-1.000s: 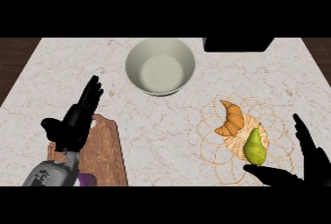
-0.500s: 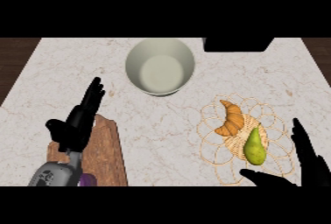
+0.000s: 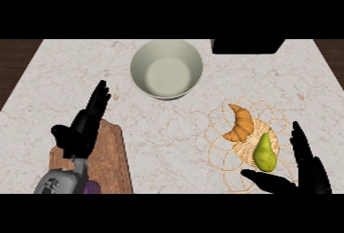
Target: Pick the pear from the placemat and place it in the bowl
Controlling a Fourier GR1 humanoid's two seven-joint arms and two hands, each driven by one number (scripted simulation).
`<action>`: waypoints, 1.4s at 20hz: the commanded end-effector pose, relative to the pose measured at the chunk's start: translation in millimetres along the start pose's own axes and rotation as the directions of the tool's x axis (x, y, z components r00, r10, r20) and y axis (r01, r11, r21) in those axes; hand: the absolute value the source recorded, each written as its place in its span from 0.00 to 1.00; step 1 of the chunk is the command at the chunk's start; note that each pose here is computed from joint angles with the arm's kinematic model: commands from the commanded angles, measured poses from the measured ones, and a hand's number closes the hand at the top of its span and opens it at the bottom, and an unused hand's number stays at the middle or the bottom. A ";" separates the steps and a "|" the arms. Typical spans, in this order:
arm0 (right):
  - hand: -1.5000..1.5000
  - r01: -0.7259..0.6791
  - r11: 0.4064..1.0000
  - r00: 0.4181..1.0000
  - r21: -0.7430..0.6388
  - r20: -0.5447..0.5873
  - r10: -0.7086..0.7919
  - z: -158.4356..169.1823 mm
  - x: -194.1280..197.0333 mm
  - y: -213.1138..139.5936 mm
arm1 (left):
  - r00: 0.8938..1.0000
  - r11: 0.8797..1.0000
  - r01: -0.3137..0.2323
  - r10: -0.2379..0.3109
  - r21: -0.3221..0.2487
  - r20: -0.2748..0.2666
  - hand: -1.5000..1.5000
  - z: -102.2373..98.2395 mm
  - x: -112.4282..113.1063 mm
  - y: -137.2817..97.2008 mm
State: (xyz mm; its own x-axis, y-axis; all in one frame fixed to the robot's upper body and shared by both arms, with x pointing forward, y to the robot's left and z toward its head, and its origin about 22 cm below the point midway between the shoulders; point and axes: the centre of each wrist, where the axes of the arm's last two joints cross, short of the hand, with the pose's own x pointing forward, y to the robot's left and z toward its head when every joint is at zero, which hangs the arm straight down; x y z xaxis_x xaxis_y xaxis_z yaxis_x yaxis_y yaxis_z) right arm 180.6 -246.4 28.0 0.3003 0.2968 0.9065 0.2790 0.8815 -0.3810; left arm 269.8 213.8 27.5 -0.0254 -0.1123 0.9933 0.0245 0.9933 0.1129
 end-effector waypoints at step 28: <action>1.00 -0.344 0.932 0.939 0.114 0.058 0.339 -49.1 -67.8 39.7 | 1.000 1.000 -0.007 0.007 0.011 -0.005 0.50 -2.5 -17.2 10.4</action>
State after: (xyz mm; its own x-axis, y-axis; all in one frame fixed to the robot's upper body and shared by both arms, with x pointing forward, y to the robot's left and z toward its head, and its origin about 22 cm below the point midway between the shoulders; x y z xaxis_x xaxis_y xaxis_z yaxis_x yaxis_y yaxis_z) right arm 207.4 -256.7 -53.1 0.3767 0.5287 0.7607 0.1292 0.7831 -0.6083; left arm 274.2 216.8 26.5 -0.0238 -0.1086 0.9938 0.0279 0.9936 0.1092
